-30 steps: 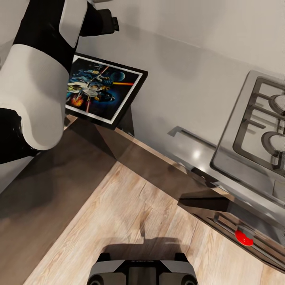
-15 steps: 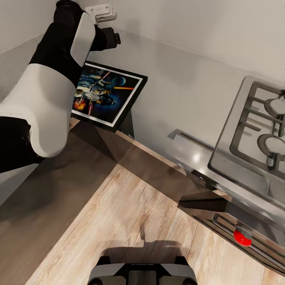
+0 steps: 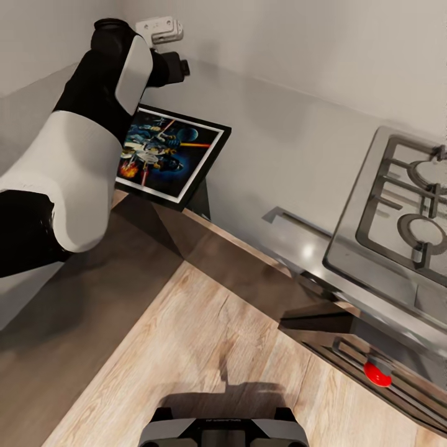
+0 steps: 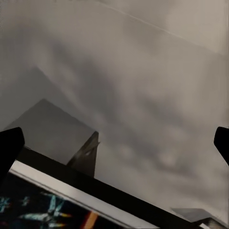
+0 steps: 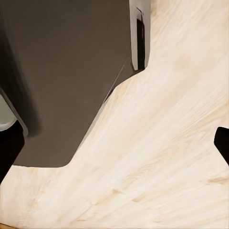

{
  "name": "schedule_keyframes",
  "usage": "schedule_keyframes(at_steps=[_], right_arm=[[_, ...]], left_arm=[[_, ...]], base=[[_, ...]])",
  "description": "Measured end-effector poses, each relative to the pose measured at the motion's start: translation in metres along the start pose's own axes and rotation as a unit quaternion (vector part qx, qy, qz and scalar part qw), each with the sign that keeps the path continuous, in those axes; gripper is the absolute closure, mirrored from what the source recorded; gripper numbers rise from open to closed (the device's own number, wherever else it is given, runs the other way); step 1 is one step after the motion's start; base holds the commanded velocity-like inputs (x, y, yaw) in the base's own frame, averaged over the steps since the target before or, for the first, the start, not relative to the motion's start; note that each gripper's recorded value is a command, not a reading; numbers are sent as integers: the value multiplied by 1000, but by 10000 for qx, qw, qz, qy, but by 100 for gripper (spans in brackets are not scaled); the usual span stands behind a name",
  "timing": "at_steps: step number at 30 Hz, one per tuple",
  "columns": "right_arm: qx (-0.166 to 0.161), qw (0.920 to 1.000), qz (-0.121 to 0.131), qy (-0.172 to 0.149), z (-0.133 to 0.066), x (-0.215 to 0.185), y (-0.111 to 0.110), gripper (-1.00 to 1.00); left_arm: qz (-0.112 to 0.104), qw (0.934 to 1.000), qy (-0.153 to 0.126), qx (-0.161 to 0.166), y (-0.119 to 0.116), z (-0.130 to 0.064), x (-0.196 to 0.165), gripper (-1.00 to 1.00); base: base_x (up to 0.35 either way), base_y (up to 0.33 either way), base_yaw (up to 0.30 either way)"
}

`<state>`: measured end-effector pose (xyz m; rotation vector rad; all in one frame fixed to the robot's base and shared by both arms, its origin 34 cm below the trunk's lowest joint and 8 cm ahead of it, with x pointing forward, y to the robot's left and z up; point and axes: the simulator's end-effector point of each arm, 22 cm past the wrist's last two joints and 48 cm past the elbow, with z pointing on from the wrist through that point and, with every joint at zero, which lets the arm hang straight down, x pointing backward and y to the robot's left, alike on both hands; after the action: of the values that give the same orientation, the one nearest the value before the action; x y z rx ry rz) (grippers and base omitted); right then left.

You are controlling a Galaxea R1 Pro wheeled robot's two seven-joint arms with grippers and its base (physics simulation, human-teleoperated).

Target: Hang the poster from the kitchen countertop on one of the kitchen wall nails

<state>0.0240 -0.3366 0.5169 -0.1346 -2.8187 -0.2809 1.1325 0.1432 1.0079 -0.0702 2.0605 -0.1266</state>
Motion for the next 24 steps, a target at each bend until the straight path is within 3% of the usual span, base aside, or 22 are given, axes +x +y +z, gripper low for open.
schedule_keyframes(at_steps=[18, 24], right_arm=[[-4, 9999, -33, -139, 0, -10, 1, -100], [220, 9996, -41, -182, 0, -13, -7, -100]], left_arm=[[-10, 10000, -24, 2, -1, -12, -3, -100], [-9, 10000, -61, 9, -2, -17, -10, -100]], base=[[0, 0, 0], [0, 0, 0]])
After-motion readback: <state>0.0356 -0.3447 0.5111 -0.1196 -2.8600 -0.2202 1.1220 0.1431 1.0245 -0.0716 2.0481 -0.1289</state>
